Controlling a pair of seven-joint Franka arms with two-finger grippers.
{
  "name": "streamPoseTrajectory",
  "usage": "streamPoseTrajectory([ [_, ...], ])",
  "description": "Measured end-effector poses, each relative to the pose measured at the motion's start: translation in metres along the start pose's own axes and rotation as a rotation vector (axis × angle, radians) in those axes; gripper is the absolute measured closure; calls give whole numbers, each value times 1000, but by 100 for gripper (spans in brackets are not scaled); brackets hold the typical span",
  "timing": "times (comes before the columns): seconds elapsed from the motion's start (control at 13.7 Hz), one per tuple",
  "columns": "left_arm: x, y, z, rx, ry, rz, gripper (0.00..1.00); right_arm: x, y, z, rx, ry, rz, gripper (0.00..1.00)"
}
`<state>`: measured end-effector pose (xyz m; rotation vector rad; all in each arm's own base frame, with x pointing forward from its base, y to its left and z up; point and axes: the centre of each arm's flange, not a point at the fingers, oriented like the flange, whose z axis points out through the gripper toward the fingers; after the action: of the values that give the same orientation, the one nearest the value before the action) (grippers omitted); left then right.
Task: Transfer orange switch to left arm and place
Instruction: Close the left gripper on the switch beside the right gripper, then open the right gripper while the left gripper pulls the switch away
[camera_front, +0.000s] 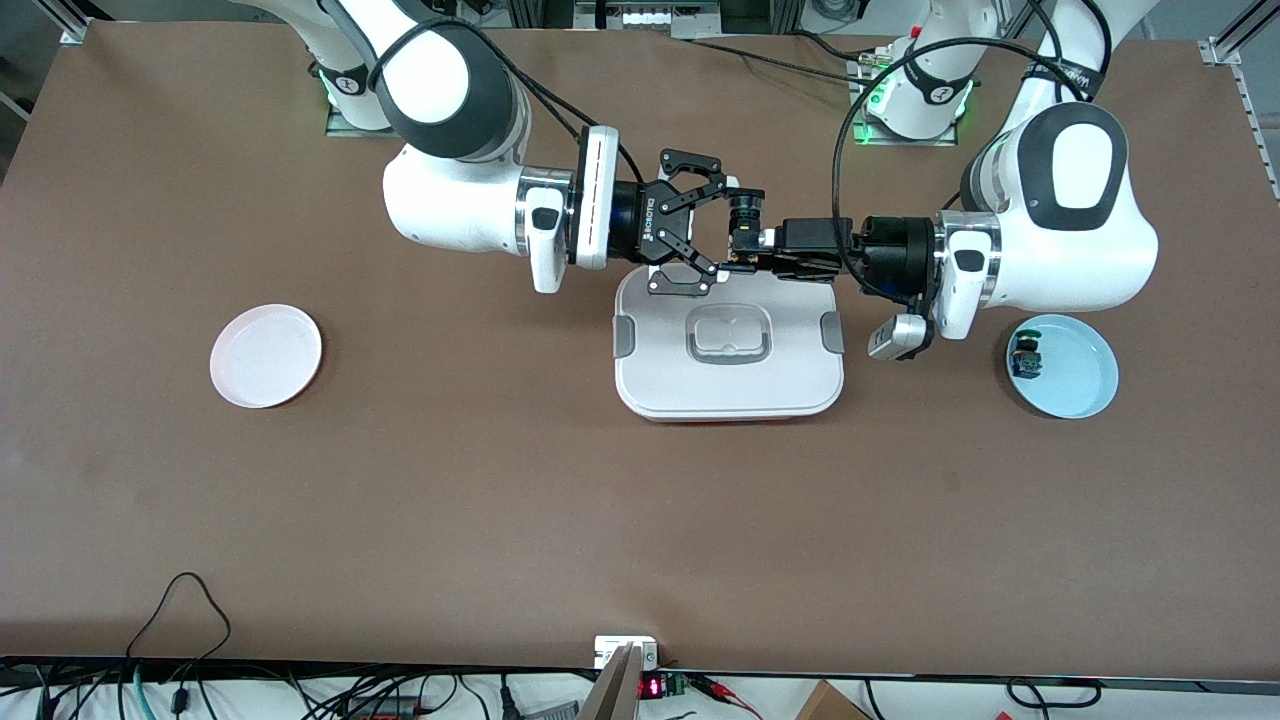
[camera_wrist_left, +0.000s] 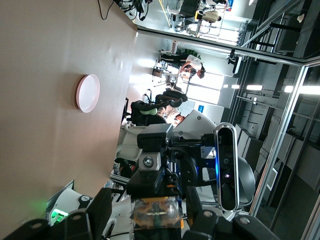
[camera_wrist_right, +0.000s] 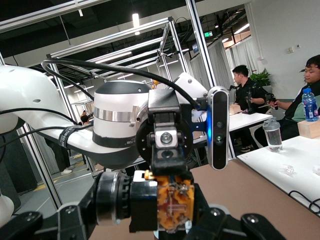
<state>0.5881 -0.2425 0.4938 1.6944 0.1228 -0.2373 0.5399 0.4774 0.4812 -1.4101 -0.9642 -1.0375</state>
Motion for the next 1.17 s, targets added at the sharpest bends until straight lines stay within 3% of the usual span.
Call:
streamPoseTrajectory([
  [0.29,0,0,-1,-2,-7,-9,39,0,0,0,0,0,-3,28],
  [0.44,-1,1,-5,-14,-17,-14,60,-3,-1,2,3,-2,-18,28],
  [1.02,-1,1,-8,-19,-27,-16,60,-4,-3,5,5,9,-25,28],
  [1.17,1,0,-15,-22,-20,-23,60,-3,0,3,-6,31,-14,14],
])
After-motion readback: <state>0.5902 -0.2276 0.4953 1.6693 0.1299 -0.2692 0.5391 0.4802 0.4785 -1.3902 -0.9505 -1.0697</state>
